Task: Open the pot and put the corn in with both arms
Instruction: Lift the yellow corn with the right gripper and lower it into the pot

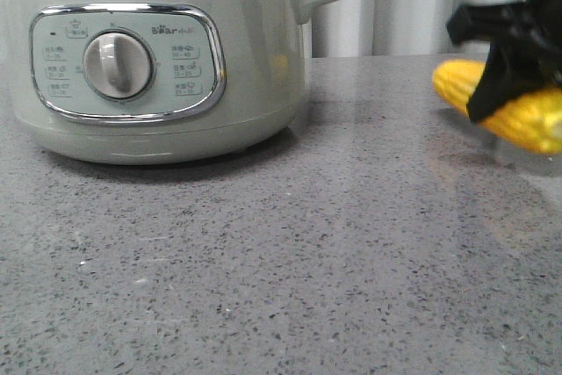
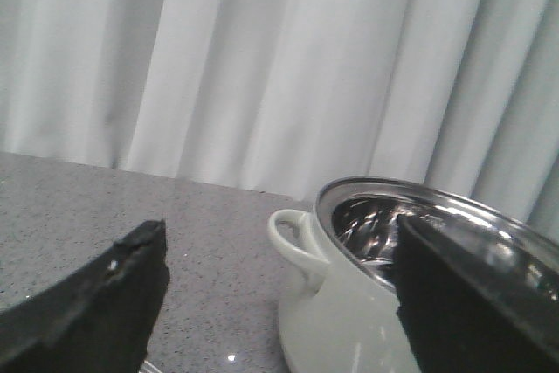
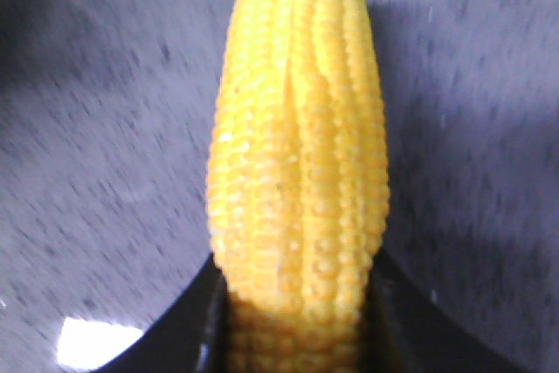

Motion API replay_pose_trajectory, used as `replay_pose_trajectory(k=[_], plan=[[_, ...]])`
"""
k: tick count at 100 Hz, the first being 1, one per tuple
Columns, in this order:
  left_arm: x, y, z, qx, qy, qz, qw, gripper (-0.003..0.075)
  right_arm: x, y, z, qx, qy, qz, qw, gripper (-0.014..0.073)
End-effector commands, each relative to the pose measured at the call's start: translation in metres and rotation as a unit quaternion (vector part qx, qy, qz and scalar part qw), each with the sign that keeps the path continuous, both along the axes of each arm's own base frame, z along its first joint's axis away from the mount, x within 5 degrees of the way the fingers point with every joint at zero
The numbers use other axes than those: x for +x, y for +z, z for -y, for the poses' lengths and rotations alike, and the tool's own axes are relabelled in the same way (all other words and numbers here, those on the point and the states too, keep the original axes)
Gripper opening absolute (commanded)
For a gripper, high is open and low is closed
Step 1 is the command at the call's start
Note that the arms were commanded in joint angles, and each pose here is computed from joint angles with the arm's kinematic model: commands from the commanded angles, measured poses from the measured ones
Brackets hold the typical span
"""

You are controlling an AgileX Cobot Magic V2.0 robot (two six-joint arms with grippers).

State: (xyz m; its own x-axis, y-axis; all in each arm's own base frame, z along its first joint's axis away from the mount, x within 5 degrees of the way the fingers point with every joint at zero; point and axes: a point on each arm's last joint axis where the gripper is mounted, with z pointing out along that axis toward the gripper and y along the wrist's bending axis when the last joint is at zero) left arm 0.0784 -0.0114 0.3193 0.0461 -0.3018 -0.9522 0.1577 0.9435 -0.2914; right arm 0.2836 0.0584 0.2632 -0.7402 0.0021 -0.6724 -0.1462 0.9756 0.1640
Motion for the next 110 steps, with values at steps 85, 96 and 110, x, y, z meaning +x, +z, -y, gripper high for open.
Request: replay_pose_trajectory(k=[85, 96, 110], plan=[[-0.021, 0.001, 0.017, -0.071, -0.107, -0.057, 0.99, -0.0018, 0.065, 0.106, -0.198, 0.13, 0.189, 0.178, 0.957, 0.0397], [-0.021, 0.0, 0.018, -0.074, -0.113, -0.062, 0.989, -0.0018, 0.062, 0.108, -0.196, 0.126, 0.195, 0.167, 0.958, 0.0521], [-0.024, 0.001, 0.017, -0.056, -0.112, -0.05, 0.991, -0.0018, 0.045, 0.139, -0.178, 0.107, 0.203, 0.195, 0.954, 0.0522]])
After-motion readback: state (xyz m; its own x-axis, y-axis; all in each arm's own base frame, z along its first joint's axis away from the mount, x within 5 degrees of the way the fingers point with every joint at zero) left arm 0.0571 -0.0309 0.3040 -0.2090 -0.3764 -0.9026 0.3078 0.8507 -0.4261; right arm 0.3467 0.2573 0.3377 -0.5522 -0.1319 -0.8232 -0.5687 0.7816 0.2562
